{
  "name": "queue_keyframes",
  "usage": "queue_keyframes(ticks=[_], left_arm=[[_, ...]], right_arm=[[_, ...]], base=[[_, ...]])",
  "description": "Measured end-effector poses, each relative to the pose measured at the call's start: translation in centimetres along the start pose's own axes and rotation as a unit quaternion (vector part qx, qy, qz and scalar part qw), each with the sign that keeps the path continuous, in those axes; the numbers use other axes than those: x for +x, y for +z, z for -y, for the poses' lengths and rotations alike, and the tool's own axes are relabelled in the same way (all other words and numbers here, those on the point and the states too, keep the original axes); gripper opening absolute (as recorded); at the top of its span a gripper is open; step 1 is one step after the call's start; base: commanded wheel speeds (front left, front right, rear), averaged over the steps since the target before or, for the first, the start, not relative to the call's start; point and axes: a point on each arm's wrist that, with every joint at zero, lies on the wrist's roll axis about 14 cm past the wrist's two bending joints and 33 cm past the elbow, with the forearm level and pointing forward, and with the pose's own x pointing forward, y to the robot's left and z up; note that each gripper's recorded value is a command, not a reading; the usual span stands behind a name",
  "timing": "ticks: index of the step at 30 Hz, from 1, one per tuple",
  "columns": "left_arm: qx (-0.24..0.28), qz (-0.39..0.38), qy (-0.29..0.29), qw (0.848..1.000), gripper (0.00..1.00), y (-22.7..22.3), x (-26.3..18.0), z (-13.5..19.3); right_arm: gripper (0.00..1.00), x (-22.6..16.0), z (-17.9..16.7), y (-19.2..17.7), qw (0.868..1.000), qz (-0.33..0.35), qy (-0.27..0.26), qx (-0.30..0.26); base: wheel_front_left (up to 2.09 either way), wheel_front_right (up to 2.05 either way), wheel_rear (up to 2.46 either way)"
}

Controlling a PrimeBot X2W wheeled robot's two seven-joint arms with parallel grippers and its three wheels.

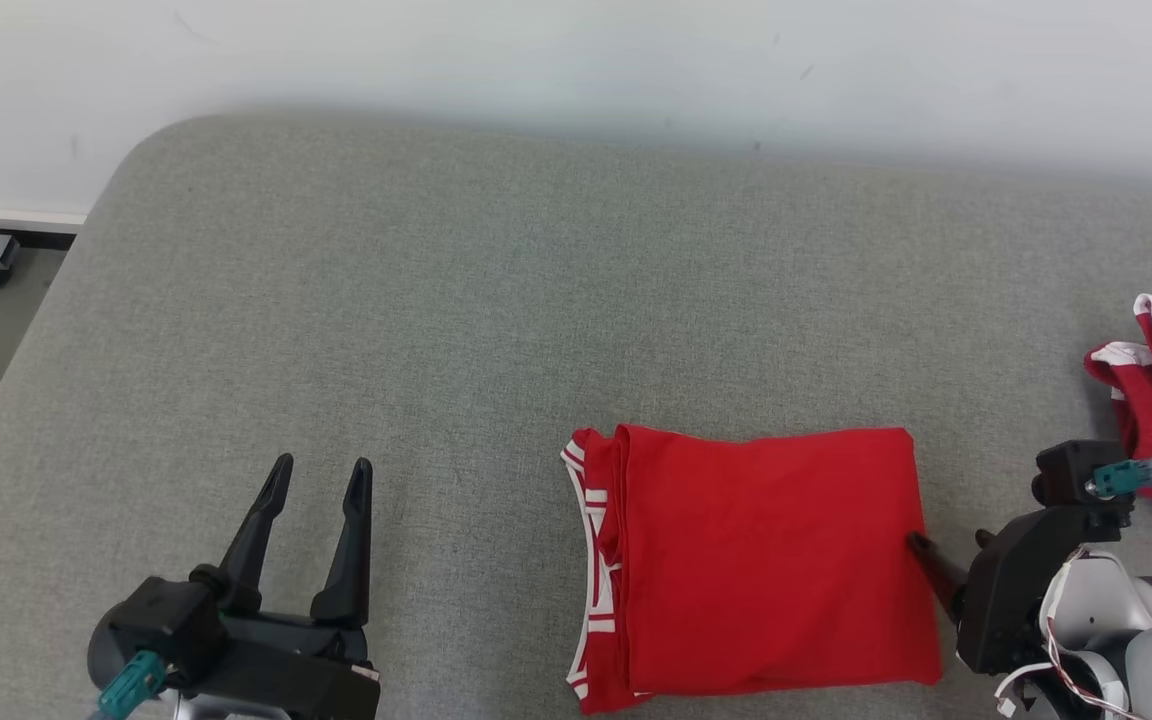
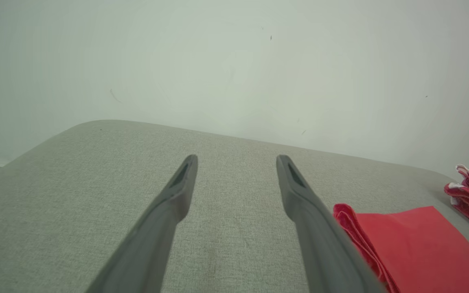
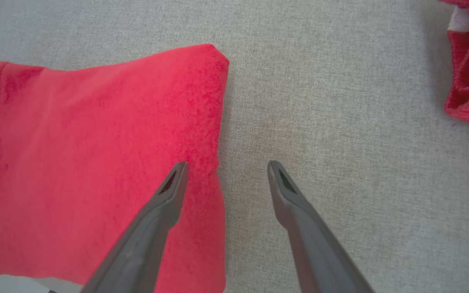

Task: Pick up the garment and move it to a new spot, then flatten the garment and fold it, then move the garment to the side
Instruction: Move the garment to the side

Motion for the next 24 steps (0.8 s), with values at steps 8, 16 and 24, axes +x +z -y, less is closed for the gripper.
queue_keyframes(ticks=[8, 16, 24], left_arm=[[0.001, -0.002, 0.003, 1.000, 1.00, -0.1, 0.3, -0.3], [0.002, -0.006, 0.013, 1.000, 1.00, -0.4, 0.1, -0.9], [0.003, -0.004, 0.018, 1.000, 1.00, -0.2, 0.0, -1.2]], right_arm=[[1.00, 1.5, -1.3, -2.5, 0.998, -0.050, 0.025, 0.007], [0.98, 2.8, -1.9, -3.5, 0.997, -0.078, 0.030, 0.001], [0.00, 3.5, -2.3, -3.2, 0.996, -0.083, 0.026, -0.019]], base=[[0.00, 0.00, 0.00], [0.00, 0.00, 0.00], [0.00, 0.00, 0.00]])
